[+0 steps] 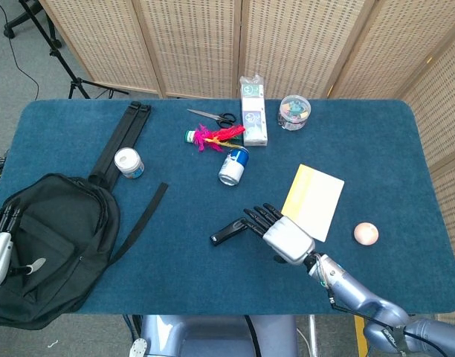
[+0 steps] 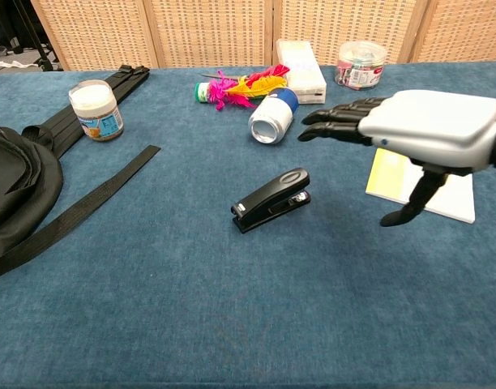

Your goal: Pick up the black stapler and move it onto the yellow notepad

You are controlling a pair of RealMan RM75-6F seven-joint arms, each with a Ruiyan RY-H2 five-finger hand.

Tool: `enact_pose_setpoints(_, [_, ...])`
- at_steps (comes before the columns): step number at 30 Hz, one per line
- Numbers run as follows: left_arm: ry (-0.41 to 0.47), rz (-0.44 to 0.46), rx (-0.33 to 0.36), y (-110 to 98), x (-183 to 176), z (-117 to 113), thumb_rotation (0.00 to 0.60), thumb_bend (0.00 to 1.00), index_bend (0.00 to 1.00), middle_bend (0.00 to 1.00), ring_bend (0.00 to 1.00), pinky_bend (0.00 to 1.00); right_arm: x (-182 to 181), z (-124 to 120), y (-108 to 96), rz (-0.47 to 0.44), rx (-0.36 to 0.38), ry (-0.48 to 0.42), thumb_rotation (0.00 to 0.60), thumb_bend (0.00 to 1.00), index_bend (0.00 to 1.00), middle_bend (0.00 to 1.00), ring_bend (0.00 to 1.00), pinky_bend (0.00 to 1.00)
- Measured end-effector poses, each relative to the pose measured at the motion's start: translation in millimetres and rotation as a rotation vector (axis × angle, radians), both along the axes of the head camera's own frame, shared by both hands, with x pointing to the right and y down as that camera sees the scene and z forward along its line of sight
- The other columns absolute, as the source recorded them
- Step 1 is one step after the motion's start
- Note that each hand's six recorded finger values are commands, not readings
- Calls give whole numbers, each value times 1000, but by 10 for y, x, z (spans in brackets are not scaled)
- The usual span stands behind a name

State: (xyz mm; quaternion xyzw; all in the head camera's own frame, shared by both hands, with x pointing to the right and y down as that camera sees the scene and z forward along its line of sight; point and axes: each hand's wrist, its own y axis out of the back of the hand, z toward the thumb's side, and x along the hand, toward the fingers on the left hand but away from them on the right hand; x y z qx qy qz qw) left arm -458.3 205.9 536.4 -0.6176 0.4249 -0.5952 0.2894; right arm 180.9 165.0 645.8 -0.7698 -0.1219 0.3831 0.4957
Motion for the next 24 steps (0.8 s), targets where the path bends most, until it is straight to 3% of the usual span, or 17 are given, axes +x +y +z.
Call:
enact_pose_setpoints(9, [13, -6, 1, -10, -22, -22, 600, 0, 0, 0, 0, 7, -522, 325, -32, -19, -22, 36, 600, 173, 106, 53, 35, 174])
enact_pose_setpoints(12, [16, -9, 1, -12, -29, -22, 600, 0, 0, 0, 0, 7, -675, 460, -65, -14, -13, 61, 600, 223, 178, 107, 89, 189])
enact_pose_setpoints(20, [25, -21, -5, -37, -70, -19, 600, 0, 0, 0, 0, 7, -876, 602, -133, -2, 31, 77, 600, 480, 528, 443, 374, 260])
enact_pose_setpoints(24, [27, -27, -6, -55, -93, -19, 600, 0, 0, 0, 0, 7, -892, 562, -153, 14, 37, 46, 600, 558, 586, 500, 409, 273])
